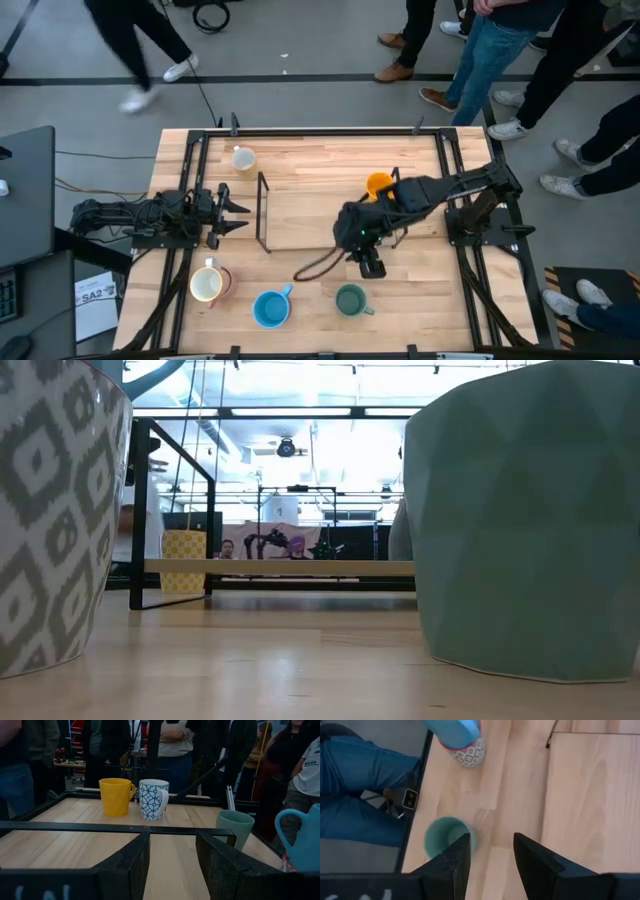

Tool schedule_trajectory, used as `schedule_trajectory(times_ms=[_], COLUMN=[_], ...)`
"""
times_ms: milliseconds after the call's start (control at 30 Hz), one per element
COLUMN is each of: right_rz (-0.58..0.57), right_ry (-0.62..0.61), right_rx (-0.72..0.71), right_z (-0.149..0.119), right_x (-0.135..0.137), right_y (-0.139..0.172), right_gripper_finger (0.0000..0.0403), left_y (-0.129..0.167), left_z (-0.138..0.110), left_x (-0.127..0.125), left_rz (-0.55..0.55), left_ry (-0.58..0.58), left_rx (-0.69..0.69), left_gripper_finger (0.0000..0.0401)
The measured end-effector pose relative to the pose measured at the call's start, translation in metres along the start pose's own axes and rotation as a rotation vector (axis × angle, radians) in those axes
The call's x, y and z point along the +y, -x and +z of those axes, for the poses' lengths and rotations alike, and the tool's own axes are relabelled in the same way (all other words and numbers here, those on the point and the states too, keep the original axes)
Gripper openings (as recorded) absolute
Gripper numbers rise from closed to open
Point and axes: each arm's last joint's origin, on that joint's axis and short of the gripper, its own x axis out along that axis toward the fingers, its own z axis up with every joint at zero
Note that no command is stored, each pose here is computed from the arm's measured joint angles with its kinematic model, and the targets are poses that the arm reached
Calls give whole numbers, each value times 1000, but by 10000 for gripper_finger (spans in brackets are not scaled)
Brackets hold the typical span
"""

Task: Place coffee mugs
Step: Put the light blue mug on the shelf

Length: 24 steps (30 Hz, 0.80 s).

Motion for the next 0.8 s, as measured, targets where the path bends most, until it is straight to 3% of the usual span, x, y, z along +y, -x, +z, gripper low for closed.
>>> schedule_trajectory(times_ms=[233, 500, 633, 800], right_rz=[-9, -7, -15, -28], right_ry=[9, 9, 14, 18], right_rx=[-48, -36, -24, -14], right_z=[-3, -8, -11, -11], right_x=[25, 27, 23, 16], right_y=[-12, -27, -32, -35], right_gripper_finger=[155, 155, 155, 155], left_y=[1, 9, 3, -24], left_z=[12, 61, 90, 122], left_x=[-1, -7, -13, -28], left_rz=[-13, -31, -68, -139], left_ry=[31, 35, 39, 41], left_rx=[-110, -171, -131, -12], left_gripper_finger=[167, 167, 164, 151])
